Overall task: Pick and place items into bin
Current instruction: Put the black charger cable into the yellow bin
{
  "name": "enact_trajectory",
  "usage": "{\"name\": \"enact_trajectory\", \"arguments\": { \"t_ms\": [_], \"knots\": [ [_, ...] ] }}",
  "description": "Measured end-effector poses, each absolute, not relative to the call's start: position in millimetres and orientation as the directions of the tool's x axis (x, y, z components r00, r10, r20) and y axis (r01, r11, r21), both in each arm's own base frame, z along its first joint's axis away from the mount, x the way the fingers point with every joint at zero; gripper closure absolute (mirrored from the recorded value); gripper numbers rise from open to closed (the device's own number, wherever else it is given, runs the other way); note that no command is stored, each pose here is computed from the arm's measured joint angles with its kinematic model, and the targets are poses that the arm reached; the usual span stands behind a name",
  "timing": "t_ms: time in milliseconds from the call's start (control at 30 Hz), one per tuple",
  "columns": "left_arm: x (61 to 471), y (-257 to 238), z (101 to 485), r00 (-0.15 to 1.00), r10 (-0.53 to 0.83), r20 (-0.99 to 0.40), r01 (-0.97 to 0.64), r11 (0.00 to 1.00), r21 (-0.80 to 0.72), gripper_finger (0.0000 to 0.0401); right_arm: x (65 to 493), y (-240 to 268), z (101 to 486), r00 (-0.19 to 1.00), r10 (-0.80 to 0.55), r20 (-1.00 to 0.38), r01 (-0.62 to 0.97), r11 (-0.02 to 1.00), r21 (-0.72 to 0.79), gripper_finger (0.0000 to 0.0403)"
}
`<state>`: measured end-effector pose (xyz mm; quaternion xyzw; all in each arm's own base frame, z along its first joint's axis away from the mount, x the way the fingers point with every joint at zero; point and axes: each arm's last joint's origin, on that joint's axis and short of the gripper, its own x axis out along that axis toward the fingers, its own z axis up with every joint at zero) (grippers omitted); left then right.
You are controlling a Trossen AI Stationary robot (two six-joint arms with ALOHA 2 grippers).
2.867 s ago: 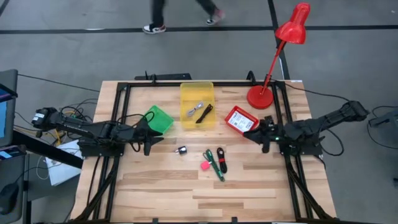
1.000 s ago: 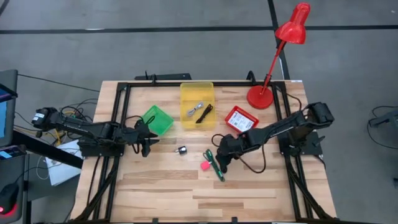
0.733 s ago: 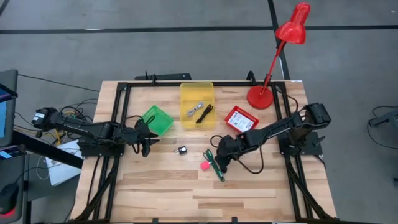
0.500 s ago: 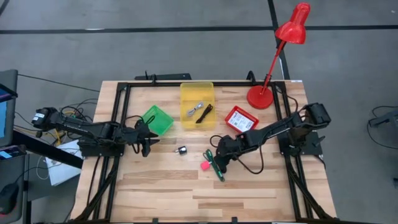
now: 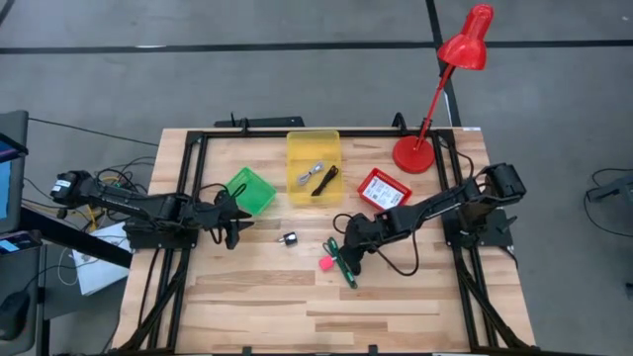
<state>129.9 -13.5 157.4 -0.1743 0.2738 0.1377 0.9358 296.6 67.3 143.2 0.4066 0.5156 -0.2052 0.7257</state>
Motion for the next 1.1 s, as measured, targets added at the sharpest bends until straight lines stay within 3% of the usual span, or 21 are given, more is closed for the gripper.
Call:
{"name": "enact_trajectory", "arguments": {
  "t_ms": [467,800,1100],
  "knots": [
    [130,-13,157,0.812,0.163,-0.560,-0.353,0.901,-0.251,0.0282,297,67,143,0.388,0.112,-0.915,0.703,0.605,0.372,0.0260],
    [130,-13,157,0.812,0.163,-0.561,-0.354,0.901,-0.251,0.0282,302,69,129,0.358,0.133,-0.924,0.708,0.607,0.361,0.0280],
    [130,-13,157,0.812,0.163,-0.561,-0.354,0.901,-0.251,0.0282,317,75,113,0.409,0.242,-0.880,0.646,0.605,0.466,0.0375]
  ]
}}
